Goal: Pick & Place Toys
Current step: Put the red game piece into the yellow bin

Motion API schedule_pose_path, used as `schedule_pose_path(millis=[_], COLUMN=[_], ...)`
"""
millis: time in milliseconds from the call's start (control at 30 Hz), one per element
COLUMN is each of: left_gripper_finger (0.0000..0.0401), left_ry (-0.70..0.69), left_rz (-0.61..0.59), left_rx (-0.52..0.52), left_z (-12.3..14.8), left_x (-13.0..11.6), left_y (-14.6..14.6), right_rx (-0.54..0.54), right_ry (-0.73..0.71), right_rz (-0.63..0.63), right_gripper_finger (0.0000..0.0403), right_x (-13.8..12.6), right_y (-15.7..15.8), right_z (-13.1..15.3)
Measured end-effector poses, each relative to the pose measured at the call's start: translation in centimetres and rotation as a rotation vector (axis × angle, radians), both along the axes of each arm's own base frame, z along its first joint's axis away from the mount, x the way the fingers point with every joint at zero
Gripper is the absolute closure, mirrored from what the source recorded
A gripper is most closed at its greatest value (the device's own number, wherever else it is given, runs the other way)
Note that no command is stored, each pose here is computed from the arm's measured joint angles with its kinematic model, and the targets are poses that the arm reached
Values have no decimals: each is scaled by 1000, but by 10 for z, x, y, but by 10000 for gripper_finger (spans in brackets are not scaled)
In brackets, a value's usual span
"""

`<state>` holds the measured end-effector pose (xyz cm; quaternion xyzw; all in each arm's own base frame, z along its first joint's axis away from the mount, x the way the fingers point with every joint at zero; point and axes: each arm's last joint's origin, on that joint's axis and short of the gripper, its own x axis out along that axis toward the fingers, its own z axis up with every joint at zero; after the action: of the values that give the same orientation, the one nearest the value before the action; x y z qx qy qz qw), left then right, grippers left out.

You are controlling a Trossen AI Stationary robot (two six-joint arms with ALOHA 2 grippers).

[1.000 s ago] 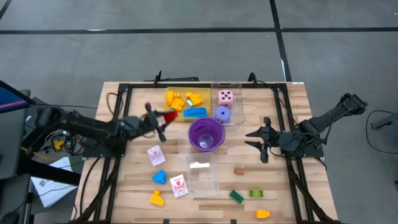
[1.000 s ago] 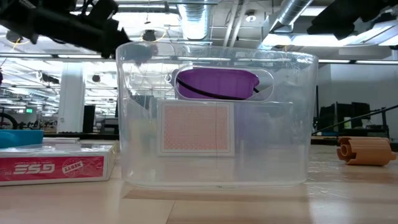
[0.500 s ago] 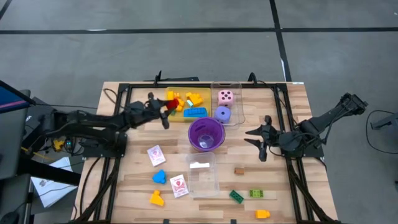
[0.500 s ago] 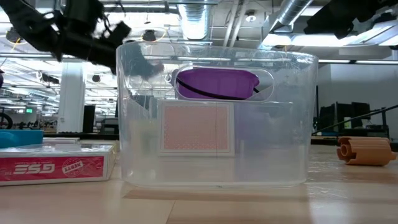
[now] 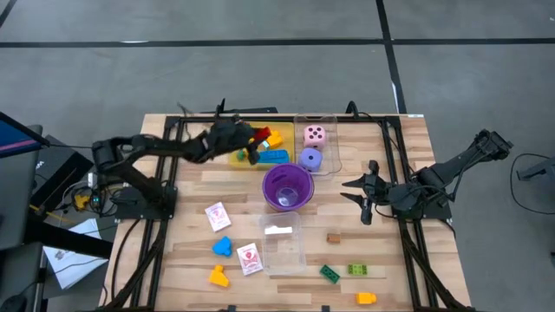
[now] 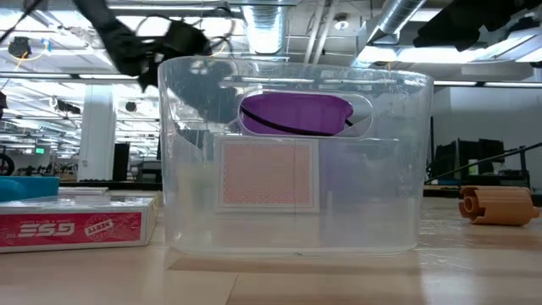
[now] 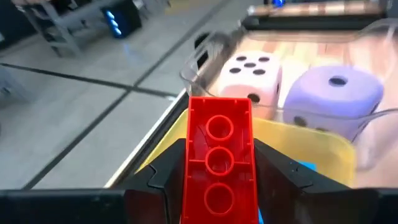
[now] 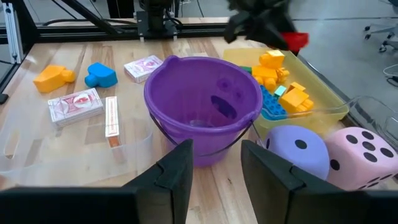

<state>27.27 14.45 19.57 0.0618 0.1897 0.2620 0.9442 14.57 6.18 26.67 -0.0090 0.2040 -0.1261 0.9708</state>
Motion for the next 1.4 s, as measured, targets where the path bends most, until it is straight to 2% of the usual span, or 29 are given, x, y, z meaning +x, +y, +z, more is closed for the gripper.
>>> schedule_pose_path(millis=[133, 267, 600, 733, 900, 1000, 1400], left_gripper_finger=[260, 260, 259, 259, 258, 260, 261], left_ry=[115, 166, 342, 360, 380, 385, 436], left_rz=[-55, -143, -266, -296, -320, -362, -397], left_rx=[-1, -14, -75, -35, -48, -62, -130], left_z=[10, 17, -3, 4, 16, 13, -6], left_x=[15, 23, 33, 44, 52, 55, 58], left_y=[24, 46, 84, 91, 94, 94, 94], right_rx=[-1, 2, 12, 14, 23, 23, 31], right_ry=[4, 5, 4, 3, 1, 1, -1], right_rz=[-1, -1, -2, -3, -6, -6, -8], right_gripper_finger=[275, 275, 275, 275, 275, 275, 275], right_x=[0, 0, 0, 0, 0, 0, 0], right_y=[0, 0, 0, 0, 0, 0, 0], right_z=[0, -1, -1, -1, -1, -1, -1])
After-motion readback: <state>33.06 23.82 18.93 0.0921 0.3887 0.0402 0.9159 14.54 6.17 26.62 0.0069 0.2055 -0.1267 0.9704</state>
